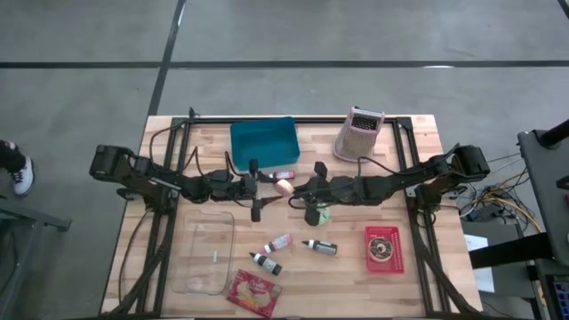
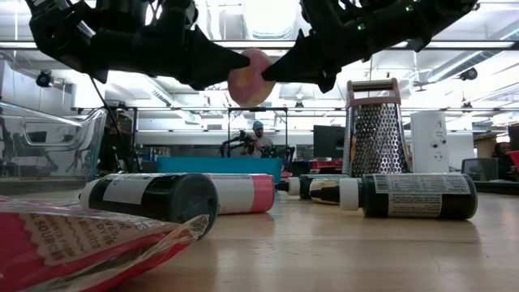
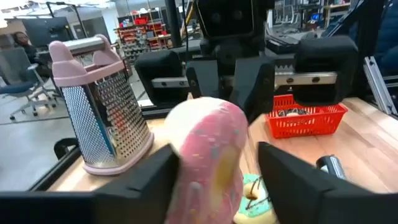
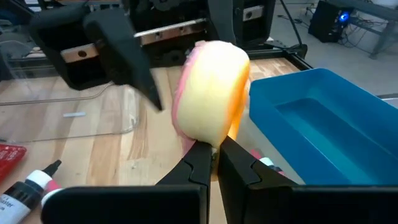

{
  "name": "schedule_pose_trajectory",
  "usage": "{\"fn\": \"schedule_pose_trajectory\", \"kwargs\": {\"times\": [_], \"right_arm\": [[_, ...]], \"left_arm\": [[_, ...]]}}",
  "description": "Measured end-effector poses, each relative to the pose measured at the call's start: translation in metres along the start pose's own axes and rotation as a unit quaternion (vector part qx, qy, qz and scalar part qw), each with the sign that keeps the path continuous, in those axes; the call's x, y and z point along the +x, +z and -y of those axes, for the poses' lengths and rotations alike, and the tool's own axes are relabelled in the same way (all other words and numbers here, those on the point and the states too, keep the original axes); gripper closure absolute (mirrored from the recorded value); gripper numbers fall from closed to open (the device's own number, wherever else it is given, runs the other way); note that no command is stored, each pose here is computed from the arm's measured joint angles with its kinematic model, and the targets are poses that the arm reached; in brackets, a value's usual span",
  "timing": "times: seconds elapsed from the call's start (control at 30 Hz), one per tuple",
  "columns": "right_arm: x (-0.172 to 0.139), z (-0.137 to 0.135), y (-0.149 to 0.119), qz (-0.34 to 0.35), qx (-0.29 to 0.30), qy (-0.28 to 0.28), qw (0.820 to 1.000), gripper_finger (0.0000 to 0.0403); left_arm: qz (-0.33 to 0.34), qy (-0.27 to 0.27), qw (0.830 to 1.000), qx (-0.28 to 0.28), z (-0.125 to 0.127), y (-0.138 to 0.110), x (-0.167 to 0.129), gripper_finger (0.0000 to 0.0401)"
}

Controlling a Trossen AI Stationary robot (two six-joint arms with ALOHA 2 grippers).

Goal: Pick & Place Food Item
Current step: Put the pink donut into the red basket

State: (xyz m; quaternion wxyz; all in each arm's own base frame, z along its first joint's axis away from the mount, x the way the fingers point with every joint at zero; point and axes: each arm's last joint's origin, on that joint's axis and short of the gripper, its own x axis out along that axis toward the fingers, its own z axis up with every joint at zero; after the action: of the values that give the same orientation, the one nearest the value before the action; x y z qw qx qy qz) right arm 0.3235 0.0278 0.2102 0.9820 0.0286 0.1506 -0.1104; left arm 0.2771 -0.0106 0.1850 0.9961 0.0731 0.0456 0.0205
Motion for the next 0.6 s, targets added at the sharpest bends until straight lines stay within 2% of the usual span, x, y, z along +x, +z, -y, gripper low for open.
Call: {"fn": "schedule_pose_trajectory", "kwargs": {"times": [0.1,0.23,0.6], "right_arm": [[0.000,0.000,0.000,-0.002,-0.001,0.000,1.000,0.0395],[0.000,0.000,-0.003,-0.015,-0.004,-0.001,1.000,0.0395],[-0.009,-0.001,-0.001,-0.033,-0.003,-0.014,0.999,0.0395]], "left_arm": [[-0.009,-0.007,1.000,-0.002,0.001,-0.001,0.000,0.0110],[-0.021,-0.026,0.999,0.001,0.001,0.001,-0.004,0.0074],[-0.039,-0.035,0.999,-0.001,-0.003,0.018,-0.023,0.0070]]}}
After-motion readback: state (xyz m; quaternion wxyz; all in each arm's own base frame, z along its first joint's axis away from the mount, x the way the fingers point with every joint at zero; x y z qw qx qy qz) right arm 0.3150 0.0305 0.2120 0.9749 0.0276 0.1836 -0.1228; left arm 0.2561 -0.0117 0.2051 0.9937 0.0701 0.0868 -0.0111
